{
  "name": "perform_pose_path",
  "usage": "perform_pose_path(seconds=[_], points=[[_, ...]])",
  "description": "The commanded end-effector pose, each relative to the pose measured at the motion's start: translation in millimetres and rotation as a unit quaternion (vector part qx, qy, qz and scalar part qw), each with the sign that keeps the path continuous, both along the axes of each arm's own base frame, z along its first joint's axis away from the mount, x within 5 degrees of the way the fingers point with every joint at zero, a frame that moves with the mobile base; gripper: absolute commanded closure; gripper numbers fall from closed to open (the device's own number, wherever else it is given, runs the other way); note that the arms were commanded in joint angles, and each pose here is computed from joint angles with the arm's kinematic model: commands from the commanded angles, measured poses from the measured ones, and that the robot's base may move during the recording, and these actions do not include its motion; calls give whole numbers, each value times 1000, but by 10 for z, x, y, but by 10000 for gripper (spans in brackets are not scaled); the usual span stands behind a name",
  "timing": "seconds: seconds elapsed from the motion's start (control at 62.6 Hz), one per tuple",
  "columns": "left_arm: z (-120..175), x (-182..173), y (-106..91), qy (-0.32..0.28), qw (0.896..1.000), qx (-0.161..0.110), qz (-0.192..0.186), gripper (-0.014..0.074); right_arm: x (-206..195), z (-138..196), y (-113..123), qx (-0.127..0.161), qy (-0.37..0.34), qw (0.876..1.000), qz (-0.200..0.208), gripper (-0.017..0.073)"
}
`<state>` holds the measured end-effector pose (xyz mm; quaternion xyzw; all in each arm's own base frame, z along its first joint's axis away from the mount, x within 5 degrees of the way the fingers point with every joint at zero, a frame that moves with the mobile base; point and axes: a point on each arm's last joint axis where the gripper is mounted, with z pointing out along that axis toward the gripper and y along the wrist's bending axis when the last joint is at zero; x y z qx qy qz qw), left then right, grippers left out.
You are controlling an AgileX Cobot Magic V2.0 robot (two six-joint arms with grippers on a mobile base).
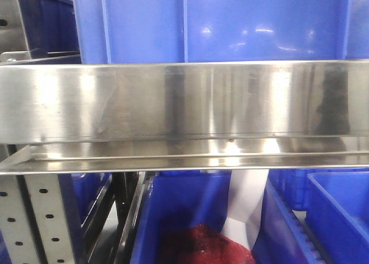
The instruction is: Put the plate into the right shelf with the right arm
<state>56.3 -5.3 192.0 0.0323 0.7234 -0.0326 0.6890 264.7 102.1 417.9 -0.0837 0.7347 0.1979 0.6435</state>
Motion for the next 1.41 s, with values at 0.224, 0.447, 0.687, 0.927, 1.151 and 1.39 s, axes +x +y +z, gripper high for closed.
perform_pose_path(seconds=[0.224,0.447,0.687,0.927,1.151,1.39], points=[[53,0,0,-41,999,-7,-1,640,-398,499,-158,38,-91,995,-8,99],[53,0,0,-41,999,-7,-1,640,-936,768,-315,49,-131,990,14,400],[53,0,0,-41,999,-7,-1,640,-1337,935,-448,63,-176,982,19,503],[53,0,0,-41,999,-7,-1,640,-1422,968,-479,67,-186,980,19,503],[53,0,0,-41,999,-7,-1,640,-1422,968,-479,67,-186,980,19,503],[53,0,0,-41,999,-7,-1,640,-1415,951,-495,58,-199,978,8,503]])
